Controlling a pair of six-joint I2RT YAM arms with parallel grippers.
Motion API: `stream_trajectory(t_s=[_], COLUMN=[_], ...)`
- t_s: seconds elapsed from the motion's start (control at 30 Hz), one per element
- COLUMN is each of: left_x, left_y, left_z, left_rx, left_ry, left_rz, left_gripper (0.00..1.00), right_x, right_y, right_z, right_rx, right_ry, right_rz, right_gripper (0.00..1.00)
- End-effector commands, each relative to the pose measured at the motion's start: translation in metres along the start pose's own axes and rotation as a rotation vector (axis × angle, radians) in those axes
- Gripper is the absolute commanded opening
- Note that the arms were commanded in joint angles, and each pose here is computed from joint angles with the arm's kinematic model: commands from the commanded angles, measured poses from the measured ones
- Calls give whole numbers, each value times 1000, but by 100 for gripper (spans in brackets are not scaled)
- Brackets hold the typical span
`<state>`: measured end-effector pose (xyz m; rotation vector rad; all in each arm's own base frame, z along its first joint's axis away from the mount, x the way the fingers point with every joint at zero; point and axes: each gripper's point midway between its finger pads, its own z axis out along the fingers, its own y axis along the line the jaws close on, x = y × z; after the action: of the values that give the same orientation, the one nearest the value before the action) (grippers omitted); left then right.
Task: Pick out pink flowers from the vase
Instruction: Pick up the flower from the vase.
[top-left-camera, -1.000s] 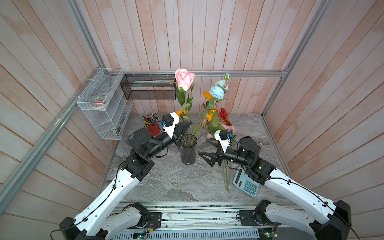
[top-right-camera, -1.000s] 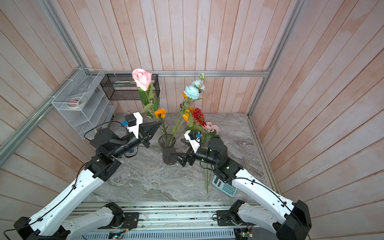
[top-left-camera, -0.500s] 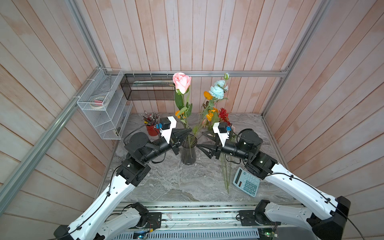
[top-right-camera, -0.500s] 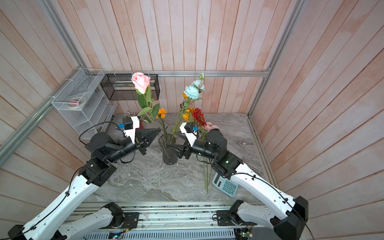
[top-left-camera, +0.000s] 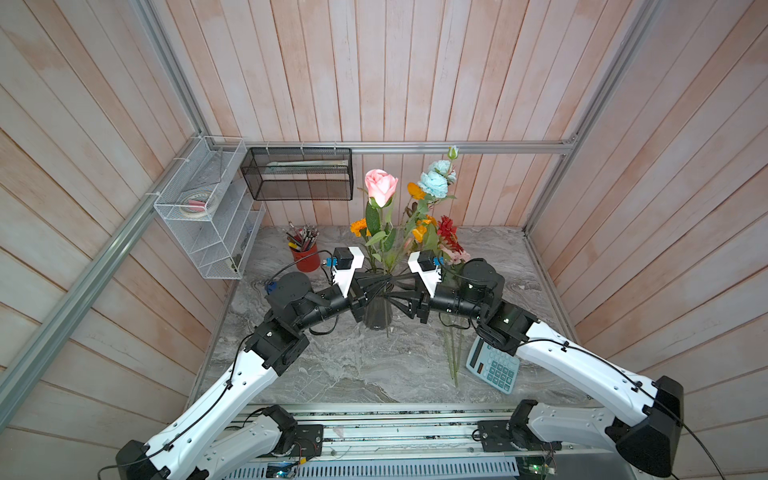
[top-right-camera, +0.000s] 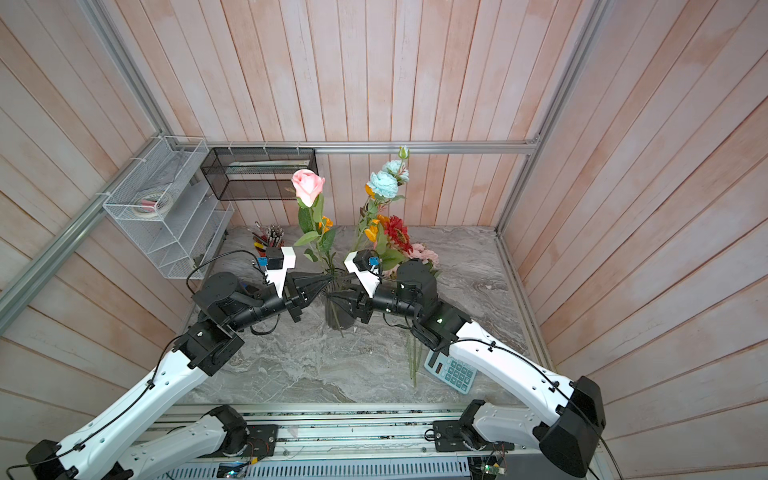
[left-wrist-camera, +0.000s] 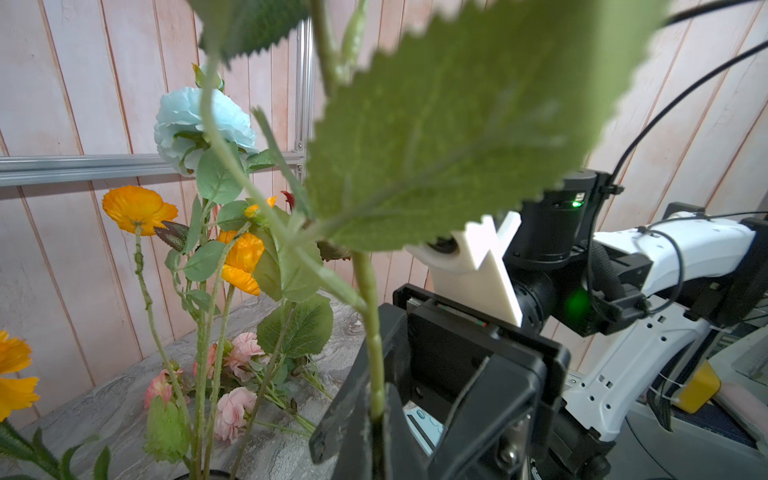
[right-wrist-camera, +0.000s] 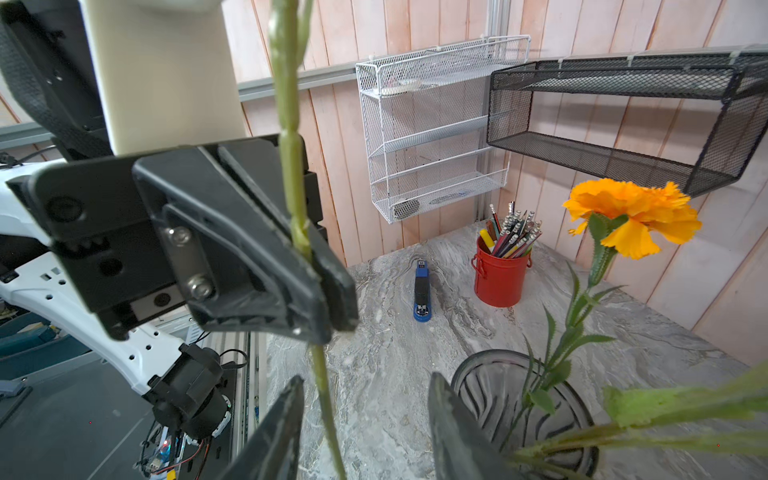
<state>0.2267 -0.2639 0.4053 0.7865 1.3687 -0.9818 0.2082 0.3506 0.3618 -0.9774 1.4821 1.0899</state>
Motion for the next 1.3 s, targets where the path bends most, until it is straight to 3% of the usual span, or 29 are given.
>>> stream_trajectory(t_s=[0.0, 0.13, 0.3, 0.37, 0.53, 0.57, 0.67, 0.9, 1.07, 1.27], left_x=[1, 1, 4, 5, 7, 9, 15, 62, 83, 112], left_y=[-3, -3, -2, -2, 1, 2, 3, -16, -35, -19], left_z=[1, 2, 4, 4, 4, 3, -1, -13, -29, -30], left_rx=[22, 24, 26, 24, 8, -1, -14, 91, 149, 76], left_ry=[-15, -17, -15, -15, -12, -9, 7, 105, 93, 229], left_rz=[2, 0, -7, -7, -3, -1, 14, 109, 215, 234], left_gripper=[0, 0, 0, 0, 0, 6, 42, 82, 86, 86], right_x=[-13, -12, -12, -13, -12, -11, -11, -21, -28, -41], right_y=[8, 7, 10, 10, 7, 6, 0, -4, -14, -23], right_z=[3, 4, 5, 5, 3, 2, 0, -8, -19, -48], right_rx=[-31, -30, -40, -39, -18, -8, 31, 80, 162, 257], right_ry=[-27, -21, -20, -22, -20, -18, -16, -29, -21, -20], right_rz=[-14, -18, -27, -30, -33, -32, -28, -44, -51, -28], right_gripper=[44, 24, 11, 1, 0, 0, 0, 0, 0, 0])
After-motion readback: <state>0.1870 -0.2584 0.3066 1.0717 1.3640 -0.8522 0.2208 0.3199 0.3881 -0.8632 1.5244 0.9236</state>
